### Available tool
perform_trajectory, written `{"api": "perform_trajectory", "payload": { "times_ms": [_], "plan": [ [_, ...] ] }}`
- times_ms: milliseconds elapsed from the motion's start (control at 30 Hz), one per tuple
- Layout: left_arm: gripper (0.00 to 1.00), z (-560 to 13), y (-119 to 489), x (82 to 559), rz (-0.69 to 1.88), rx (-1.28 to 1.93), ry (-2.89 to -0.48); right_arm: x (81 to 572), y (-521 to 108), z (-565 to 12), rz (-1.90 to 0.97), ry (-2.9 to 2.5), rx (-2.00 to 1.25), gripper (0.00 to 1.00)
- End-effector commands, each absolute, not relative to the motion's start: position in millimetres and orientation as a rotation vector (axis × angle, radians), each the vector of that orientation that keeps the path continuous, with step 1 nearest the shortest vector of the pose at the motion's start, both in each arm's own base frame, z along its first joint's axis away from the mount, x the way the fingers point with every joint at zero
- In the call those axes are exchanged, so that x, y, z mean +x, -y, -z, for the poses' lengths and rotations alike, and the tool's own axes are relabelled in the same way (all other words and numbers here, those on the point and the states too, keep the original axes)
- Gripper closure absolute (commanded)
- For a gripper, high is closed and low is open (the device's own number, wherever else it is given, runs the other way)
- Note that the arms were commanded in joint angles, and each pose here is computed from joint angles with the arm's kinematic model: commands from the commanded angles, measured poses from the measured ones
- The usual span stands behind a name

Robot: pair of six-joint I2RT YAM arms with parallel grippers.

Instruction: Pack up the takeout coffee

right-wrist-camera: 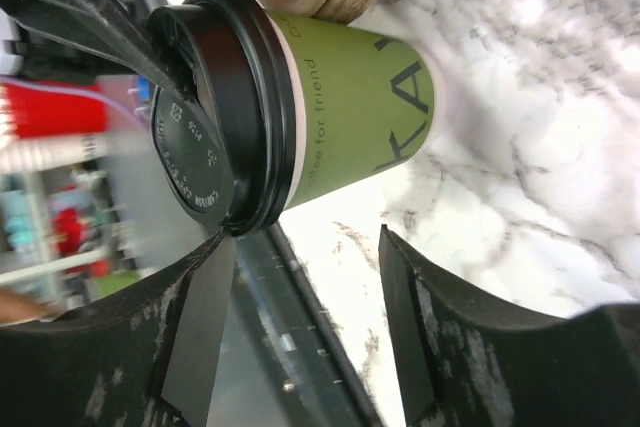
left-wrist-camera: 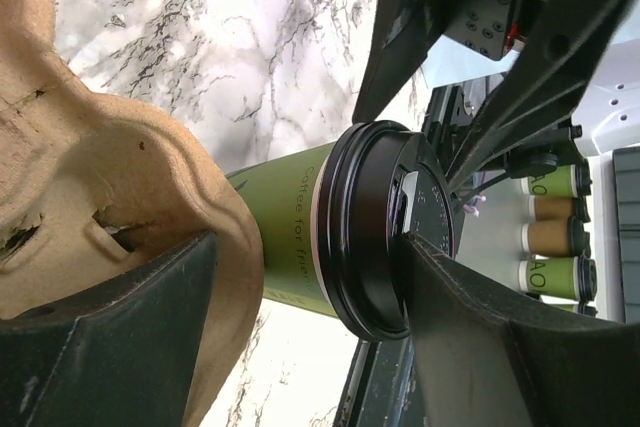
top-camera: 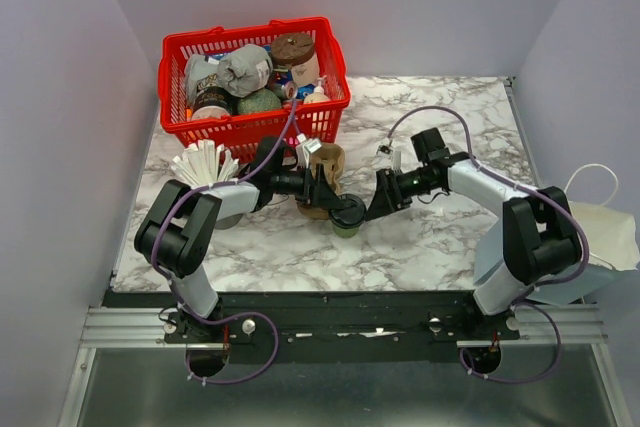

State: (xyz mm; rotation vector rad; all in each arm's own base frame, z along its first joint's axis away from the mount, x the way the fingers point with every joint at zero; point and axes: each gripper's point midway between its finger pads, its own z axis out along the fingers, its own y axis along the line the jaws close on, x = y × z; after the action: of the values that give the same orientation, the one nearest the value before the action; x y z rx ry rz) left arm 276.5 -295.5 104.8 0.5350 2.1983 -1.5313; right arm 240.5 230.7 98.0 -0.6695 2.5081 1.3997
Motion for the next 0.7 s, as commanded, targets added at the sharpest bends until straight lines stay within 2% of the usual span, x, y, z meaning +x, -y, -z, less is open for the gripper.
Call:
{"api": "perform_trajectory", "payload": {
  "times_ms": [0,100,300,433,667],
  "plan": [
    [0.18,-92.5,295.9,282.7,1.481,0.505,-2.231,254.0,-225.2,-100.4,-1.223,-2.374,-0.795,0.27],
    [0.14,-107.4,298.9,287.4,1.488,0.516,-2.189,257.3,-225.6,-112.1,-1.202,-2.319,-0.834,0.22],
    [0.12,-128.4,299.7,294.3,1.452,0.556,-2.154,274.4,-239.1,-119.4,-1.300,-2.320,-0.796,0.20],
    [0.11,-125.7,290.9,296.7,1.384,0.536,-2.189,286.9,-245.0,-114.7,-1.317,-2.331,-0.785,0.21],
    [0.14,-118.5,278.3,290.9,1.358,0.503,-2.238,292.1,-249.5,-106.1,-1.359,-2.347,-0.784,0.27]
  ]
}}
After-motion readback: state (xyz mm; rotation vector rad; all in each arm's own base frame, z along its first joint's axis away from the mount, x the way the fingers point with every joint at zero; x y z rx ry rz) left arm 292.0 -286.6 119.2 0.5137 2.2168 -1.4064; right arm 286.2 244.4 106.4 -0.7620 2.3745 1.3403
